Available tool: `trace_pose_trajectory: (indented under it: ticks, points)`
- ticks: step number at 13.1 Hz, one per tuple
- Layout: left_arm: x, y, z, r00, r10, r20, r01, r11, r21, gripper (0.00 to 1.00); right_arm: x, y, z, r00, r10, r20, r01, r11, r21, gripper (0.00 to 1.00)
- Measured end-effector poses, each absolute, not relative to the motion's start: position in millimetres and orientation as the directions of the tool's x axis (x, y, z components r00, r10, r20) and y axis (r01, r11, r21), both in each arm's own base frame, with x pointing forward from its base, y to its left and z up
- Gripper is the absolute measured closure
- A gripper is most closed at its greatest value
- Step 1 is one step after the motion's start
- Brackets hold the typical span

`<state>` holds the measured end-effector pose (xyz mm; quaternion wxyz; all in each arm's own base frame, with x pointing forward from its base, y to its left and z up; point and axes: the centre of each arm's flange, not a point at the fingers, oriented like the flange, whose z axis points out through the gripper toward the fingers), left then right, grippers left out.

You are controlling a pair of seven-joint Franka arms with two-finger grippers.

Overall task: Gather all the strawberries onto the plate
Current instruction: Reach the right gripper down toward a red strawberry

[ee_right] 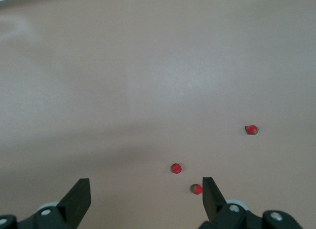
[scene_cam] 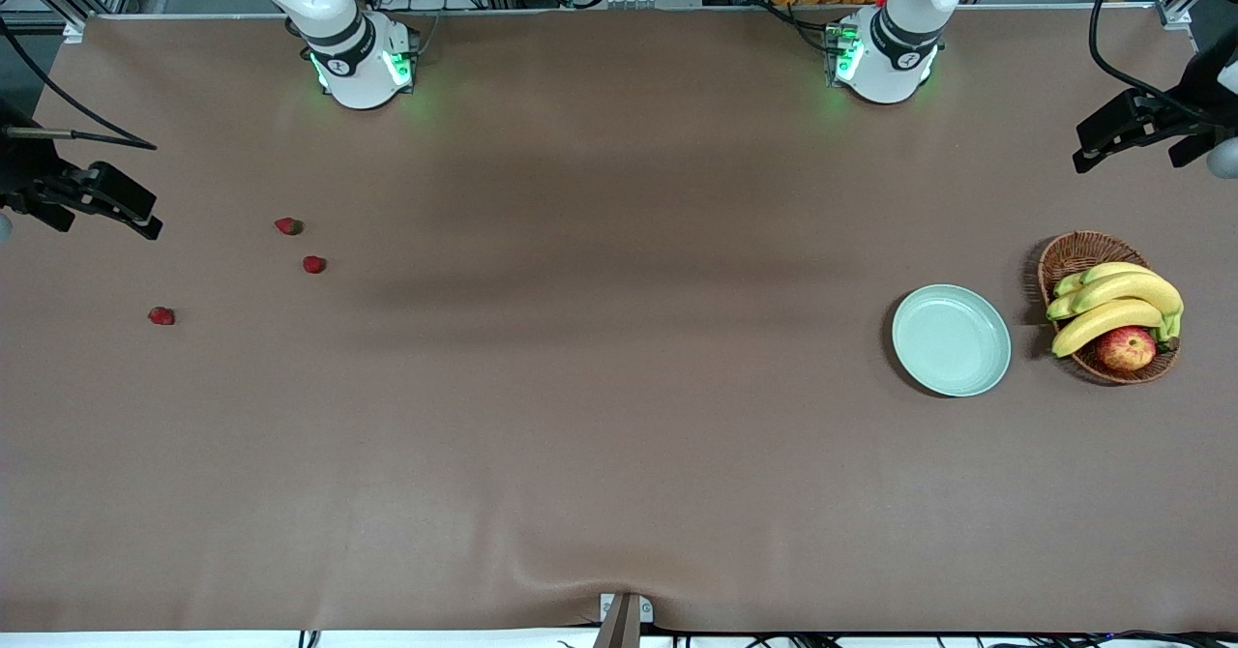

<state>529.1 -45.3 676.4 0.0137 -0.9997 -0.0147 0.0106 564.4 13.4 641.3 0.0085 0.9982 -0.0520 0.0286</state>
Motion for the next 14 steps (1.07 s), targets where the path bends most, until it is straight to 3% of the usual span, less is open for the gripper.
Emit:
trace_pose_trajectory:
  ticks: [8,14]
  points:
    - [528,-56,673,0.999,0.010,-0.032,0.009,-1.000,-0.029,0.00,586,-15,596,0.988,-0.151,-0.020,-0.150,-0.988,0.029,0.00]
    - [524,-54,679,1.000,0.013,-0.021,0.013,-1.000,-0.029,0.00,594,-176,517,0.971,-0.201,-0.129,-0.200,-0.980,0.020,0.00]
